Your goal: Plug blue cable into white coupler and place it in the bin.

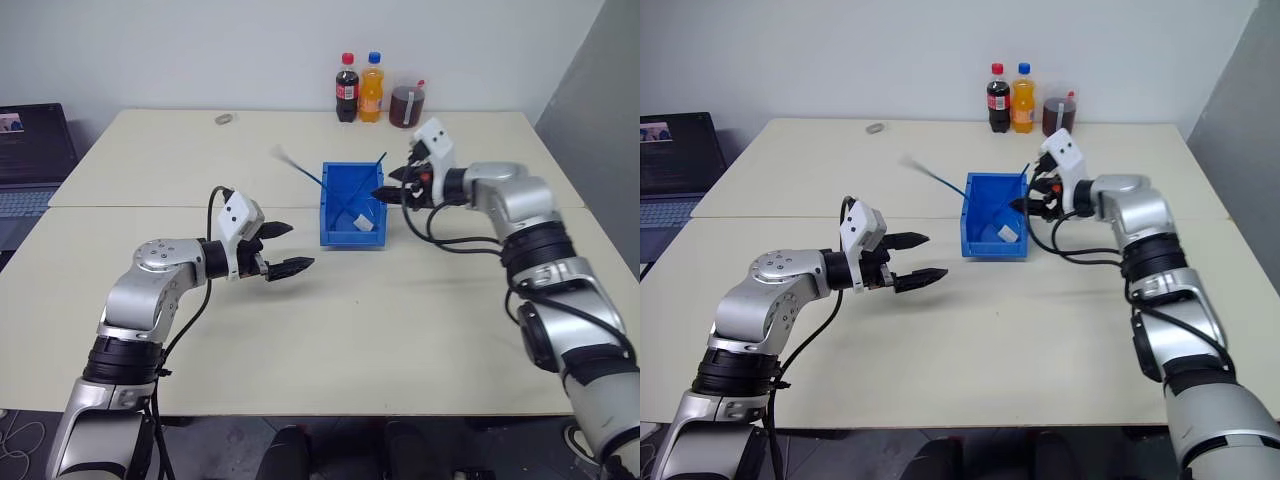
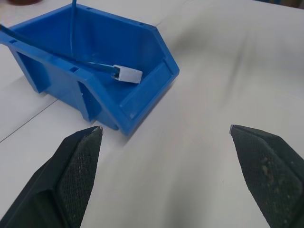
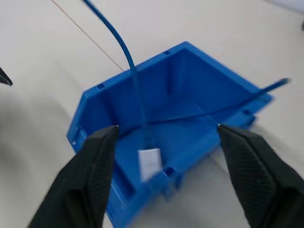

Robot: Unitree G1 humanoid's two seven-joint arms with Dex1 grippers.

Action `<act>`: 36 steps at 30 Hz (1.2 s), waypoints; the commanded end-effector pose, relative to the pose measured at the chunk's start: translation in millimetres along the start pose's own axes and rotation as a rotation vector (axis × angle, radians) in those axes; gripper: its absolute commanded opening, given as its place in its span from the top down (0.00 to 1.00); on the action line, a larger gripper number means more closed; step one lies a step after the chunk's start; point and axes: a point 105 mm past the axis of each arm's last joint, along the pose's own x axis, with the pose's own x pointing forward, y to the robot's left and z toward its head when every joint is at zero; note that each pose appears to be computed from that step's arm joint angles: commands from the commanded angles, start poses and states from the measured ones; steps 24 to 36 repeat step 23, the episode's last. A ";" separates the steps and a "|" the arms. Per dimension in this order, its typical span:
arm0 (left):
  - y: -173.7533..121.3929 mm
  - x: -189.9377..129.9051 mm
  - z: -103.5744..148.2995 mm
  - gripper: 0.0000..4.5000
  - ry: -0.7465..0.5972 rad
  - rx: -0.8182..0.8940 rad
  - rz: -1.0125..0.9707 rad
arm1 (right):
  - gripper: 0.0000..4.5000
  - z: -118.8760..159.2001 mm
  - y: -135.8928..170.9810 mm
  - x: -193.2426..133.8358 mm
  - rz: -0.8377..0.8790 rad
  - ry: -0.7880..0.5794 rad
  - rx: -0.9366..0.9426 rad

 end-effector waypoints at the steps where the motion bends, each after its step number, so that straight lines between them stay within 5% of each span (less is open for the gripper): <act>1: 13.7 -5.5 9.0 0.00 -0.005 0.061 0.066 | 0.00 8.2 -3.2 -18.4 0.028 0.028 -0.139; 18: 47.6 -33.6 9.7 0.00 -0.001 0.101 0.304 | 0.00 -11.6 42.7 -78.5 0.042 -0.168 -0.020; 23: 42.4 -35.1 10.4 0.00 -0.021 0.075 0.282 | 0.00 -33.2 52.7 -79.5 -0.009 -0.170 0.045; 36: 42.4 -35.1 10.4 0.00 -0.021 0.075 0.282 | 0.00 -33.2 52.7 -79.5 -0.009 -0.170 0.045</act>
